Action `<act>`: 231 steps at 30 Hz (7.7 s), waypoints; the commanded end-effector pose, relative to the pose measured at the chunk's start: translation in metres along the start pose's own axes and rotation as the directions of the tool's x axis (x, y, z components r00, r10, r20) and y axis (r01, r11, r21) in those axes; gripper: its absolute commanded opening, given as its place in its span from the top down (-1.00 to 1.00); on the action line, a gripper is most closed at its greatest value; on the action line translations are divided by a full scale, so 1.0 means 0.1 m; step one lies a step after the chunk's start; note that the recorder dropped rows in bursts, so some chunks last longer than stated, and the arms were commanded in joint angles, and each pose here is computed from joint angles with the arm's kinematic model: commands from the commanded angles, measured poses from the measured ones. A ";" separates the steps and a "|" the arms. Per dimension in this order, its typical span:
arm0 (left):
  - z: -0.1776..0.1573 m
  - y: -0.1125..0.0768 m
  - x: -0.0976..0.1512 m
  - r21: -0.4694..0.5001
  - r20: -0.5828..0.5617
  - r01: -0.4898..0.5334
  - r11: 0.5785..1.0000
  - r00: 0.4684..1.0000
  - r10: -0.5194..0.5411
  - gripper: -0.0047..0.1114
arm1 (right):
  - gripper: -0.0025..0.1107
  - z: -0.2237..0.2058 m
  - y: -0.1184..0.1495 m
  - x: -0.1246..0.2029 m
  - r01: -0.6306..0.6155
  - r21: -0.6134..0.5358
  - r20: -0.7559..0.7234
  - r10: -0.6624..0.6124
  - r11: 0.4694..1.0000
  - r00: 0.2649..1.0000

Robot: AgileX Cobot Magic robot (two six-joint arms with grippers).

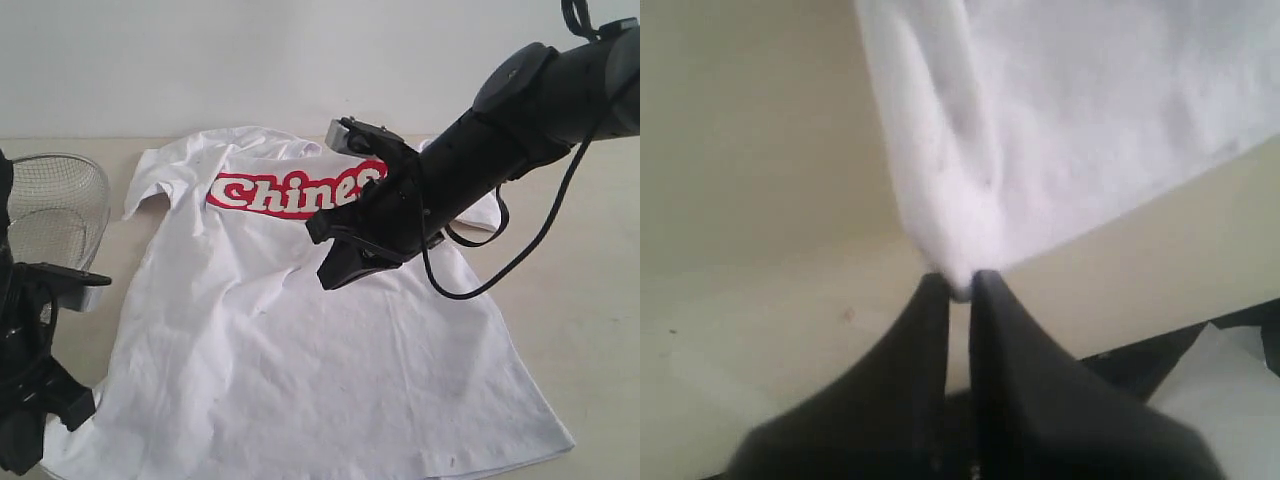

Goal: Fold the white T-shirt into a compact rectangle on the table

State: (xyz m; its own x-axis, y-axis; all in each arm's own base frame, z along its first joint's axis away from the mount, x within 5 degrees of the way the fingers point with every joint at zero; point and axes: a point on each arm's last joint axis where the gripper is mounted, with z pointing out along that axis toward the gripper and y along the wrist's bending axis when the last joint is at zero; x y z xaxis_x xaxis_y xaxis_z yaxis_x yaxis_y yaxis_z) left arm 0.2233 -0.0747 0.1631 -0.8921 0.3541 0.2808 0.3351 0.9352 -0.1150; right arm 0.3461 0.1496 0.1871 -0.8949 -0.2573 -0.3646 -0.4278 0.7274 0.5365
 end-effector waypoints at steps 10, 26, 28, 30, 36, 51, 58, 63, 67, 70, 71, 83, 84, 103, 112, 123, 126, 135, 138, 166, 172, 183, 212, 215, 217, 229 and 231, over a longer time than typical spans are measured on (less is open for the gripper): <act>-0.12 -0.08 0.30 0.040 0.039 0.019 0.999 0.999 -0.020 0.84 | 0.96 -0.07 -0.06 0.04 -0.006 0.077 -0.053 0.010 0.997 0.999; -0.02 -0.06 -0.12 0.043 0.194 -0.051 0.998 0.980 0.041 0.84 | 0.96 -0.20 -0.10 0.09 -0.046 0.047 -0.098 0.051 0.998 0.994; 0.04 -0.04 -0.17 0.039 0.182 -0.052 0.998 0.982 0.044 0.84 | 0.96 -0.25 -0.06 0.08 -0.036 0.048 -0.083 0.040 0.998 0.996; 0.09 -0.03 -0.21 0.031 0.181 -0.051 0.998 0.982 0.045 0.84 | 0.96 -0.33 -0.01 0.07 -0.021 0.049 -0.061 0.024 0.999 0.998; 0.18 0.00 -0.27 0.015 0.167 -0.051 0.999 0.985 0.047 0.84 | 0.96 -0.58 0.19 0.07 0.027 0.032 -0.032 -0.026 0.999 0.999; 0.42 0.06 -0.29 -0.004 0.023 0.042 0.999 0.999 -0.042 0.84 | 0.96 -0.33 -0.06 0.60 -0.033 0.137 -0.146 0.053 0.990 0.988; 0.55 0.06 -0.18 -0.003 -0.016 0.048 0.999 0.999 -0.048 0.84 | 0.96 -0.37 -0.16 0.72 -0.012 0.243 -0.260 0.077 0.970 0.963; 0.59 0.06 -0.10 -0.002 -0.081 0.054 0.999 0.995 -0.054 0.84 | 0.96 -0.38 -0.16 0.76 -0.012 0.245 -0.303 0.088 0.969 0.949; 0.62 0.04 -0.05 0.021 -0.109 0.069 0.997 0.992 -0.066 0.84 | 0.96 -0.38 -0.16 0.77 -0.023 0.252 -0.312 0.104 0.967 0.944; 0.62 0.01 -0.02 0.050 -0.142 0.054 0.997 0.989 -0.046 0.84 | 0.96 -0.39 -0.17 0.78 -0.018 0.262 -0.317 0.104 0.965 0.943; 0.61 0.01 -0.02 0.056 -0.148 0.045 0.997 0.988 -0.036 0.84 | 0.96 -0.39 -0.17 0.78 -0.017 0.265 -0.314 0.103 0.964 0.944; 0.06 -0.11 -0.03 0.112 0.113 0.005 0.994 0.993 -0.017 0.84 | 0.96 -0.55 -0.40 0.59 -0.127 0.359 -0.080 0.166 0.925 0.983; -0.06 -0.12 -0.02 0.111 0.155 -0.007 0.994 0.988 -0.010 0.84 | 0.96 -0.62 -0.48 0.55 -0.156 0.367 -0.047 0.186 0.917 0.981; -0.85 -0.20 -1.11 0.133 0.521 -0.176 0.975 0.849 0.082 0.84 | 0.61 -0.89 -1.39 -0.76 -0.292 0.209 0.202 0.251 0.934 0.947; -0.66 -0.16 -1.37 0.100 0.522 -0.221 0.970 0.842 0.138 0.84 | 0.96 -0.58 -1.26 -0.49 -0.250 0.120 -0.044 0.257 0.961 0.965; -0.66 -0.18 -1.33 0.120 0.474 -0.238 0.964 0.866 0.155 0.84 | 0.96 -0.28 -1.23 0.09 -0.286 0.190 -0.100 0.308 0.939 0.946; -0.66 -0.18 -1.31 0.128 0.464 -0.236 0.963 0.873 0.152 0.84 | 0.96 -0.22 -1.26 0.20 -0.300 0.207 -0.113 0.327 0.931 0.938; -0.88 -0.22 -1.16 0.118 0.499 -0.256 0.960 0.851 0.166 0.84 | 0.96 -0.10 -1.32 0.49 -0.323 0.250 -0.160 0.368 0.913 0.916; -1.00 -0.24 -1.09 0.106 0.528 -0.263 0.959 0.832 0.170 0.84 | 0.96 -0.10 -1.33 0.56 -0.320 0.282 -0.190 0.379 0.905 0.906; -1.47 -0.34 -0.61 0.088 0.590 -0.301 0.950 0.784 0.194 0.84 | 0.96 -0.34 -1.11 1.22 -0.312 0.400 -0.263 0.435 0.862 0.861; -1.52 -0.36 -0.53 0.089 0.585 -0.308 0.947 0.786 0.201 0.84 | 0.96 -0.39 -1.02 1.33 -0.311 0.396 -0.288 0.439 0.864 0.851; -1.60 -0.37 -0.51 0.071 0.640 -0.301 0.951 0.745 0.189 0.84 | 0.96 -0.93 -0.66 0.88 -0.280 0.371 -0.001 0.302 0.886 0.953; -0.81 -0.16 -1.62 0.088 0.567 -0.250 0.964 0.808 0.158 0.84 | -0.05 -0.35 -1.43 -0.52 -0.246 0.388 0.223 0.169 0.888 0.960; -0.81 -0.17 -1.62 0.090 0.564 -0.251 0.964 0.810 0.159 0.84 | 0.26 -0.33 -1.44 -0.52 -0.232 0.413 0.217 0.152 0.881 0.964; -0.81 -0.17 -1.62 0.090 0.564 -0.251 0.964 0.810 0.159 0.84 | 0.54 -0.33 -1.46 -0.52 -0.225 0.436 0.208 0.146 0.871 0.967; -0.80 -0.17 -1.61 0.094 0.555 -0.254 0.963 0.816 0.161 0.84 | 0.86 -0.53 -1.69 -0.39 -0.339 0.551 0.217 0.261 0.763 0.941; -0.80 -0.17 -1.61 0.096 0.551 -0.255 0.962 0.818 0.162 0.84 | 0.60 -0.61 -1.78 -0.32 -0.386 0.537 0.215 0.320 0.750 0.923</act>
State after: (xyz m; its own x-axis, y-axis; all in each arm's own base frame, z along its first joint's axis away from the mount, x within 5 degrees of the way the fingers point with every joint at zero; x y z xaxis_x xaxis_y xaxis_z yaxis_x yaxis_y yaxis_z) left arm 0.3853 -0.1452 0.1938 -0.8479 0.4298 -0.3103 0.5122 0.8152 -0.2703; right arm 0.4459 0.0103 0.1480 -0.9279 0.0685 -0.3664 0.0250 0.9922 0.1220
